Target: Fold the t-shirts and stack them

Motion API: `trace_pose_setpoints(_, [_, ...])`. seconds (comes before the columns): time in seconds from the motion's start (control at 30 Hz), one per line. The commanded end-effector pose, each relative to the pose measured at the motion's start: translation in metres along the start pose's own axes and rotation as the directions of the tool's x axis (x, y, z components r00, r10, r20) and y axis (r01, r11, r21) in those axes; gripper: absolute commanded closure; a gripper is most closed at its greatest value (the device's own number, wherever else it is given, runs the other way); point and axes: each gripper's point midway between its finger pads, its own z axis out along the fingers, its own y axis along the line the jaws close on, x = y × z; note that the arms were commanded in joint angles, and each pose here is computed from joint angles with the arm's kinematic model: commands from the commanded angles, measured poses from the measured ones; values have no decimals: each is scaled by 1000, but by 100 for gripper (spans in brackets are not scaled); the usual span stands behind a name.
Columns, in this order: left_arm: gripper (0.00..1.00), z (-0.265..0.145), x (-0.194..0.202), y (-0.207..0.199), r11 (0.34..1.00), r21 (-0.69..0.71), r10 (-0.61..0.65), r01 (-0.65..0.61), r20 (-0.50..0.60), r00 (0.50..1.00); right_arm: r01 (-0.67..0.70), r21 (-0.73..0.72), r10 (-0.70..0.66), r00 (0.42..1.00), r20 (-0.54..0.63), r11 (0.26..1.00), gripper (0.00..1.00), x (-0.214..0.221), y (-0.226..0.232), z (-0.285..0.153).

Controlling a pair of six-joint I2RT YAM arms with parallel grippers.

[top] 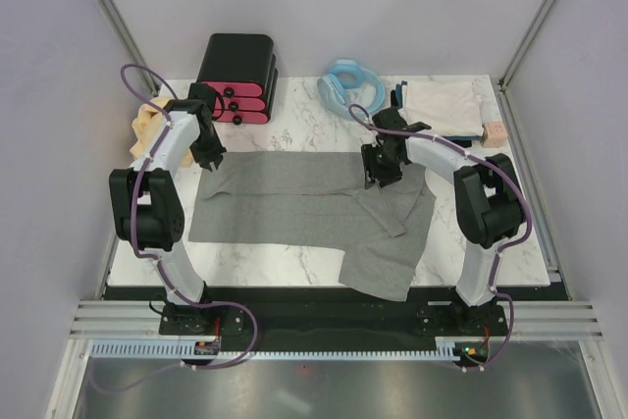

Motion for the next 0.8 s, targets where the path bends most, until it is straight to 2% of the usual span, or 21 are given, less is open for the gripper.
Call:
trace_pose_setpoints(0.0, [78, -11, -7, -4, 999, 44, 25, -27, 42, 999, 12, -40, -13, 1000, -14, 999, 43, 8, 4, -4])
trace_pose_setpoints(0.1, [78, -10, -7, -5, 999, 45, 25, -26, 39, 999, 21, -47, -22, 1000, -13, 999, 40, 12, 5, -8])
trace_pose_setpoints(0.37, [79, -8, -5, -4, 999, 42, 29, -31, 33, 999, 38, -70, -40, 999, -36, 997, 40, 18, 6, -8])
trace_pose_setpoints(0.47, [79, -8, -4, -2, 999, 35, 31, -32, 33, 999, 43, -93, -48, 997, -54, 995, 59, 23, 9, -4])
trace_pose_setpoints(0.5, [79, -8, -3, -2, 999, 36, 32, -33, 31, 999, 42, -93, -47, 998, -51, 995, 71, 22, 9, -6])
trace_pose_setpoints(0.57, [79, -8, -2, -2, 999, 36, 32, -33, 31, 999, 39, -97, -44, 998, -41, 995, 81, 21, 10, -9])
trace_pose_setpoints(0.6, [79, -8, -1, -1, 999, 34, 32, -33, 28, 999, 37, -95, -41, 998, -41, 995, 90, 21, 10, -10])
trace_pose_setpoints(0.67, [79, -5, 0, -1, 999, 32, 34, -34, 23, 999, 31, -102, -35, 999, -37, 994, 98, 20, 13, -16])
trace_pose_setpoints(0.77, [80, -3, 3, -2, 999, 34, 34, -35, 14, 999, 8, -111, -12, 999, -37, 994, 100, 20, 17, -30])
